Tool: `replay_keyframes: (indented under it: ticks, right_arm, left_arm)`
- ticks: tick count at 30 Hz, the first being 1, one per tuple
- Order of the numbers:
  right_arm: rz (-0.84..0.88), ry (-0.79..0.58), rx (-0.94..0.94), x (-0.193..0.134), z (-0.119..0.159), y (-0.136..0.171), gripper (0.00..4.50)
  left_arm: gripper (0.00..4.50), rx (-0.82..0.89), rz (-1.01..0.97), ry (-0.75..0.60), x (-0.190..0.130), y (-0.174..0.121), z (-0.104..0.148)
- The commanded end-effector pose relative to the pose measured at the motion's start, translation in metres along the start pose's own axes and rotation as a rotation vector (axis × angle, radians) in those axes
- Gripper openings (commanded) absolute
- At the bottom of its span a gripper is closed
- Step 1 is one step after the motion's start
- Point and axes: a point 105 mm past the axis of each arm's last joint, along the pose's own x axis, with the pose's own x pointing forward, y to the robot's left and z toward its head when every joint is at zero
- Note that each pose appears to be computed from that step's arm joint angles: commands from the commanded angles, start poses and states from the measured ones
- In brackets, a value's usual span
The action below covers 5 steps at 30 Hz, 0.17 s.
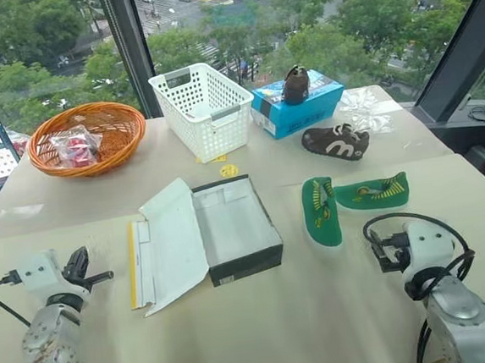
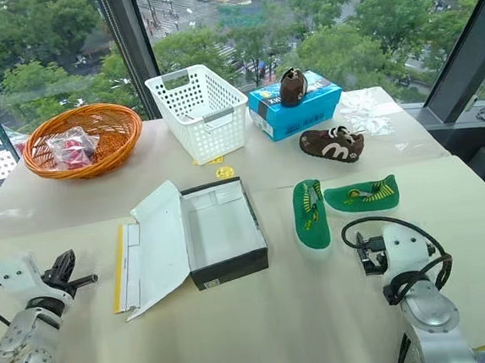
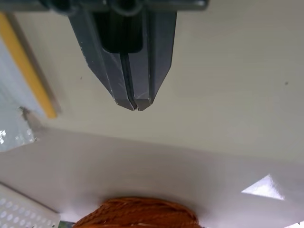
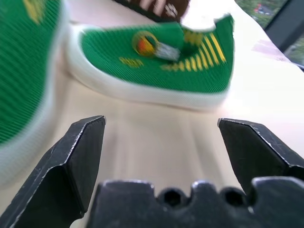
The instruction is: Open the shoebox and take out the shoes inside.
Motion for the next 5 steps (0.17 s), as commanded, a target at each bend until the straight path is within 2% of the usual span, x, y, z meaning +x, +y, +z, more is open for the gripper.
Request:
replay_keyframes:
  ticks: [1, 5]
  right_arm:
    - [-0.018, -0.081, -0.027, 0.0036, 0.0169, -0.002, 4.46]
    - [-0.002, -0.088, -0.049, 0.0075, 0.0162, 0.004, 4.46]
  left_arm:
    - [0.0, 0.02, 0.008, -0.04, 0.0025, 0.0007, 0.0036]
    - [0.0, 0.019, 0.005, -0.05, 0.0045, -0.0014, 0.0036]
